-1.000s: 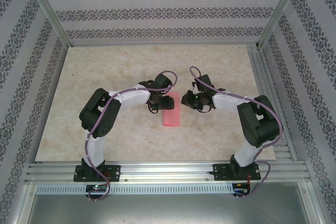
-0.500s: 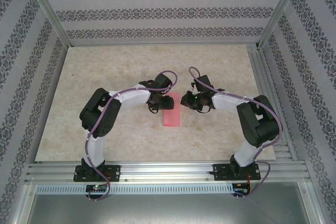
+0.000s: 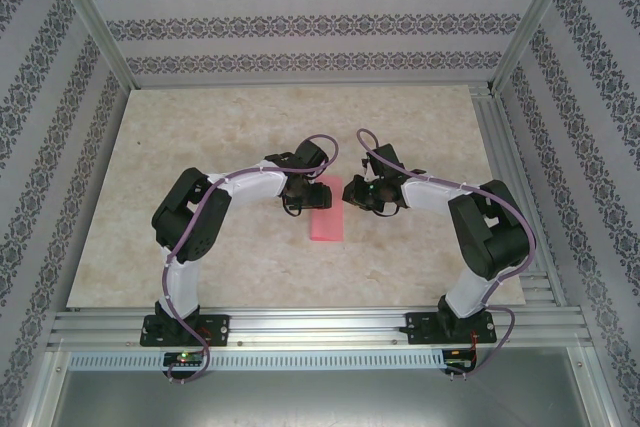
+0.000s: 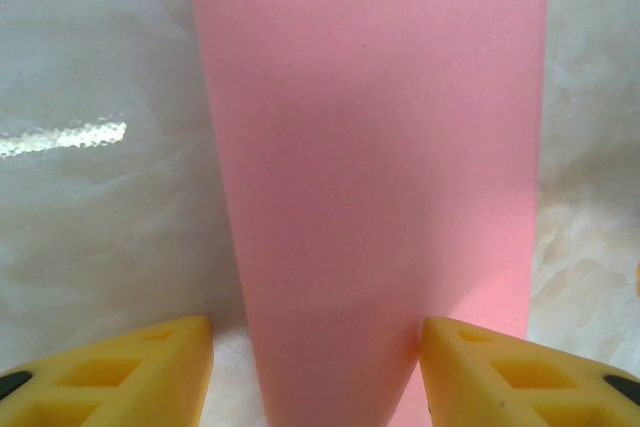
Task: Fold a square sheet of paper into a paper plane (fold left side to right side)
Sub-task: First fold in half a square sheet of paper at the center of the table, then hold the square sheet of paper at the center of the table.
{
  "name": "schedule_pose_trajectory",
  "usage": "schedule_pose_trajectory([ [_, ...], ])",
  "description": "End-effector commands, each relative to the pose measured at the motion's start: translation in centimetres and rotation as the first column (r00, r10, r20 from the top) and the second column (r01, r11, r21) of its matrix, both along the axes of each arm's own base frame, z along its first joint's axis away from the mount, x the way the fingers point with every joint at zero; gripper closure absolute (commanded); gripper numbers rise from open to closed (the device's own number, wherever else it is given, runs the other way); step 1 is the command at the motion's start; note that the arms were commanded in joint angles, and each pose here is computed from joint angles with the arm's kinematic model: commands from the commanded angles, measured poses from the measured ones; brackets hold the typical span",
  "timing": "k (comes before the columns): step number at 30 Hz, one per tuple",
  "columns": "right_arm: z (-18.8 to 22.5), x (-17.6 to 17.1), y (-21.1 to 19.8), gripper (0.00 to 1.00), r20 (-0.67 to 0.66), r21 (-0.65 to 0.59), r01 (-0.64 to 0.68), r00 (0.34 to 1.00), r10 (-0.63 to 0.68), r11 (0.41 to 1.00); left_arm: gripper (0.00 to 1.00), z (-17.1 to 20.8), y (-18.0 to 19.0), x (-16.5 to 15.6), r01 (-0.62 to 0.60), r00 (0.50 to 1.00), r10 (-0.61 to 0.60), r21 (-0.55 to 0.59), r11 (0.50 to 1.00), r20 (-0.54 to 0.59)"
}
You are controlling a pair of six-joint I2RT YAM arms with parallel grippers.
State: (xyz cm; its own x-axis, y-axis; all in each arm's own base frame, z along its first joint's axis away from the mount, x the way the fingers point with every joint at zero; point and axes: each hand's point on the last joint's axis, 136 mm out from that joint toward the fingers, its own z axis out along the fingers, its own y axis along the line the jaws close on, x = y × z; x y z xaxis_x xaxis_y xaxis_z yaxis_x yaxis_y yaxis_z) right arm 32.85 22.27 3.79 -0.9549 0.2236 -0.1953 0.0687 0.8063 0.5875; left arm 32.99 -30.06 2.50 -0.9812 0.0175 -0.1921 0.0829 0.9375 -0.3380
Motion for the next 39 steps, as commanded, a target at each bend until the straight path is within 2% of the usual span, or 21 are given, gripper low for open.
schedule_pose_trajectory([
  [1,0.7,0.8,0.4,0.83,0.027,0.000,0.000,1.000,0.000,1.000,0.41,-1.5,-2.4,-0.9,0.075,0.997,-0.076,-0.046,0.996,-0.022],
  [14,1.0,0.9,0.2,0.83,0.030,0.005,0.008,1.000,-0.008,1.000,0.41,-1.7,-2.5,-1.0,0.081,0.996,-0.082,-0.048,0.996,-0.025],
  [39,-0.9,0.1,2.7,0.86,-0.024,0.016,-0.036,0.999,0.036,0.999,0.41,-2.0,-2.7,-1.2,0.084,0.996,-0.086,-0.042,0.996,-0.031],
])
